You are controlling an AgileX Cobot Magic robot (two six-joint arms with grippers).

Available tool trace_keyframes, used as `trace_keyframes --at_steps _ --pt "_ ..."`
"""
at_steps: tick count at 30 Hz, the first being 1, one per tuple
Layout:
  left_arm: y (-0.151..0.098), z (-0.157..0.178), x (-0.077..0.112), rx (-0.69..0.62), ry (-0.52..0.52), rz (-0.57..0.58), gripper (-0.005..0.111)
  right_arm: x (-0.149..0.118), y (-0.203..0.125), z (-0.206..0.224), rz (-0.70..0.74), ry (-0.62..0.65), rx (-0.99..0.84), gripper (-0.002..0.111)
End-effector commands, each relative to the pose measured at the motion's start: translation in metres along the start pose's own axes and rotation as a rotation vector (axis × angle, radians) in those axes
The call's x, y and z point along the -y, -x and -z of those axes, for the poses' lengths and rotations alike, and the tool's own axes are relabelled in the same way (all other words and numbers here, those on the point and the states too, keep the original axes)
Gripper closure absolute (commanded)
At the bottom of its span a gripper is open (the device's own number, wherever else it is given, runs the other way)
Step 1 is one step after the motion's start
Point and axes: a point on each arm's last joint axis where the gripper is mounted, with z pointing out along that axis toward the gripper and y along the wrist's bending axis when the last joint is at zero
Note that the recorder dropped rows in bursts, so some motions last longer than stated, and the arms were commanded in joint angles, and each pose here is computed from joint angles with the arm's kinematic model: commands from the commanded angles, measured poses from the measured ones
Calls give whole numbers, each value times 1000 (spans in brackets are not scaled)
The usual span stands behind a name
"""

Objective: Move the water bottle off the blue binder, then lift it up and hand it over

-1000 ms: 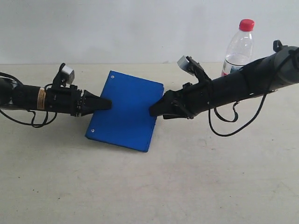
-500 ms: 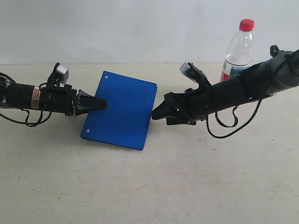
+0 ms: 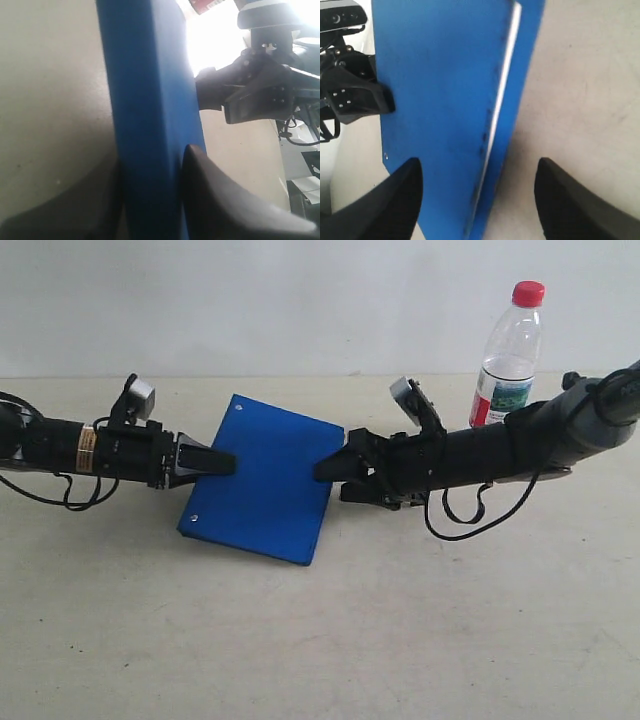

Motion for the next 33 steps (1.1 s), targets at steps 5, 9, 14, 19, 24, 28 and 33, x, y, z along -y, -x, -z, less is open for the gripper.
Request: trace_keyframes --at_steps 5,9,14,19,24,28,33 --pt "-6 -14 4 -65 12 -1 102 -21 3 -29 77 -1 -23 76" --pt "-6 -14 4 -65 13 32 102 -32 6 -39 101 -7 -19 101" --pt "-6 -14 4 -65 14 48 82 -30 9 -39 61 -47 0 108" --pt "-3 -21 8 -41 0 72 59 -28 10 -39 57 -63 7 108" --pt "-5 -31 13 -65 -14 51 61 -28 10 -39 65 -64 7 108" --pt "-5 -33 14 -69 -16 47 91 -28 10 -39 68 -62 6 108" --pt "-1 -24 12 -49 -5 28 102 -30 11 -34 110 8 -10 80"
